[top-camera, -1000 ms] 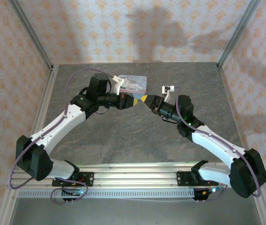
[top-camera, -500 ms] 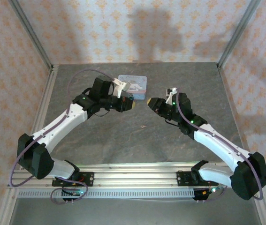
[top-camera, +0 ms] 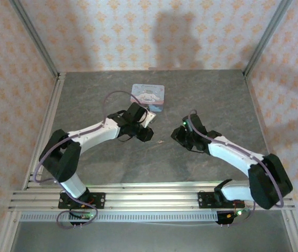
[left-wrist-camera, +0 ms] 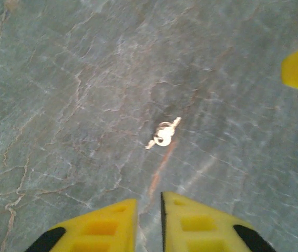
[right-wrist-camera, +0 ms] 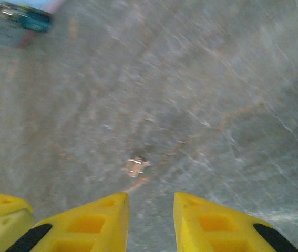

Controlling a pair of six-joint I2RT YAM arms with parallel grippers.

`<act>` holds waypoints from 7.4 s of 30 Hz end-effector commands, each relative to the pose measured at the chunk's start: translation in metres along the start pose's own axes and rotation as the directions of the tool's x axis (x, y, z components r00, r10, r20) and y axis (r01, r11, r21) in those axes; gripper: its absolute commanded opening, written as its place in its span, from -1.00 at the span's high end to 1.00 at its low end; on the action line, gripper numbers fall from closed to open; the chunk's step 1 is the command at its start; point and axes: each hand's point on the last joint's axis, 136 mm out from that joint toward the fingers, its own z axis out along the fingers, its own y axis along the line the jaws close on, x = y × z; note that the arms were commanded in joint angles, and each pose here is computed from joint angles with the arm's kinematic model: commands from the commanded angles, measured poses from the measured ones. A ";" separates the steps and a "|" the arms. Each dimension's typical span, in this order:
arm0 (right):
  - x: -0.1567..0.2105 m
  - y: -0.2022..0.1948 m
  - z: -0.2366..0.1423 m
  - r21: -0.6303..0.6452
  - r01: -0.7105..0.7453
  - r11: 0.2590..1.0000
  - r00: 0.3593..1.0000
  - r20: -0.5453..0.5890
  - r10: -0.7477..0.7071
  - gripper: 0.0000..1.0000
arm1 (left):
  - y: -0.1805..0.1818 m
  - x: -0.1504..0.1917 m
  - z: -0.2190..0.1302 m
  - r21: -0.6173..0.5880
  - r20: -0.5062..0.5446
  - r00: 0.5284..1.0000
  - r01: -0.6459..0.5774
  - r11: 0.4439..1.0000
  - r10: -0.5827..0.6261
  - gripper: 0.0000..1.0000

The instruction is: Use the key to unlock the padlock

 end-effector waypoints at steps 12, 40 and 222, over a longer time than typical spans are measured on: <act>0.012 0.001 0.052 -0.020 -0.224 0.974 0.973 -0.053 0.223 0.47 | 0.018 0.011 0.061 0.000 -0.026 0.980 0.197 0.980 -0.197 0.90; 0.013 0.028 0.068 -0.057 -0.231 0.971 0.970 -0.085 0.226 0.44 | 0.014 0.020 0.074 0.044 -0.045 0.968 0.248 0.968 -0.246 0.97; -0.009 0.249 -0.168 -0.800 0.466 0.377 0.879 0.372 -0.297 1.00 | -0.076 -0.104 -0.203 0.680 0.431 0.803 0.012 0.733 -0.413 0.12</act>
